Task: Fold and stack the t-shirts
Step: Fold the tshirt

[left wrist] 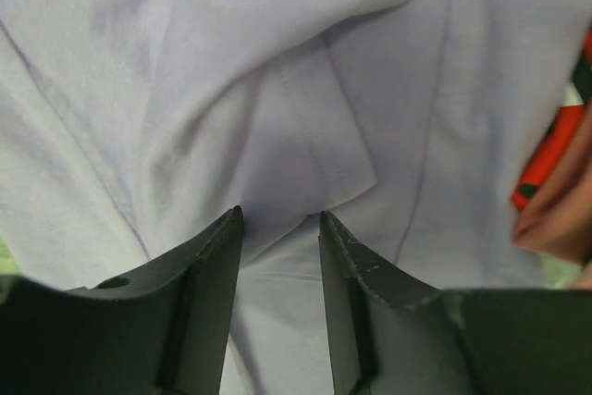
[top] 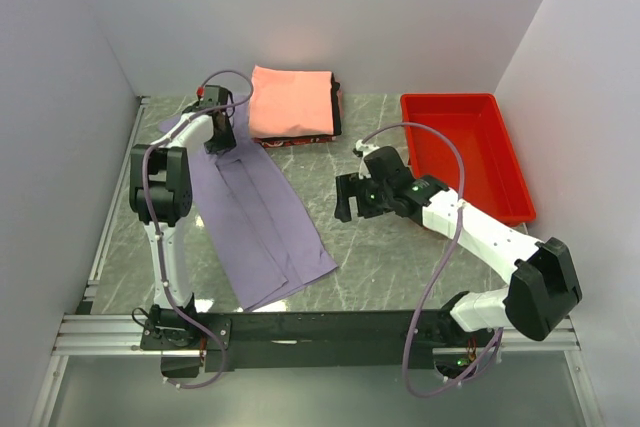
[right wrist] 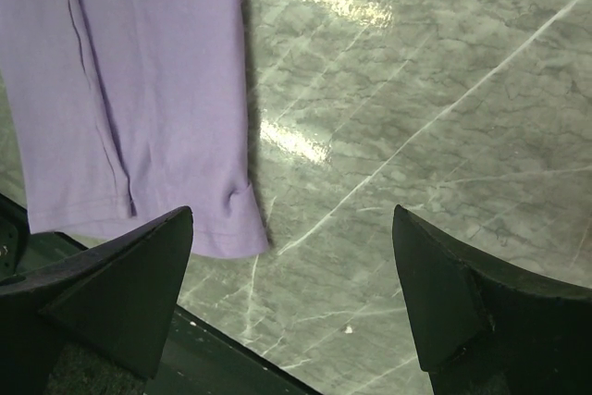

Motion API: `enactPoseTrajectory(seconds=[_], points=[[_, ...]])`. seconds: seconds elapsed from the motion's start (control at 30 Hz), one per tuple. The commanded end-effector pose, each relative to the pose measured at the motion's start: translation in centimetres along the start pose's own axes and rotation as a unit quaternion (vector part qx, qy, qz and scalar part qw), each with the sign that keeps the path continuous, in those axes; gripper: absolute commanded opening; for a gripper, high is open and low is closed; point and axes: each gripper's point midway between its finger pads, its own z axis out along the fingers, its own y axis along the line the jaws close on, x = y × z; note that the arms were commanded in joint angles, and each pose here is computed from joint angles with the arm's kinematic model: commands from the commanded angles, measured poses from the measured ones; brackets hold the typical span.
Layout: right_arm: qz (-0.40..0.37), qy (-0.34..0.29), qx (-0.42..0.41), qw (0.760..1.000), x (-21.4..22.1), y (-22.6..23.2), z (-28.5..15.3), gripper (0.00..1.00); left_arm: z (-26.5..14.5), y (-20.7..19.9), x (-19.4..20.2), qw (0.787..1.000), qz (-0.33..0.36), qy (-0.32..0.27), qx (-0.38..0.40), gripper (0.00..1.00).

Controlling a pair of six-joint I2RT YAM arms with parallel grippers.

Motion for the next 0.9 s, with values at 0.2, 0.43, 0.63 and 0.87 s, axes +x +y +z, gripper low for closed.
enactPoseTrajectory(seconds=[0.2,0.43,0.63,0.87], points=[[0.003,0.001,0.001,1.000,0.0,-1.0,0.8,0.94,-0.1,0.1,-0.8,1.000,0.013,-0.009,-0.005,0.38],[0.007,-0.001,0.004,1.000,-0.1,-1.3,0.6,0.94,0.5,0.5,-0.6,1.000,0.018,0.000,-0.021,0.29],[0.008,0.000,0.004,1.000,0.0,-1.4,0.8,0.94,0.0,0.3,-0.8,1.000,0.014,-0.006,-0.015,0.01],[0.009,0.001,0.001,1.000,0.0,-1.3,0.8,0.94,-1.8,-0.4,-1.6,1.000,0.006,-0.023,0.014,0.01]])
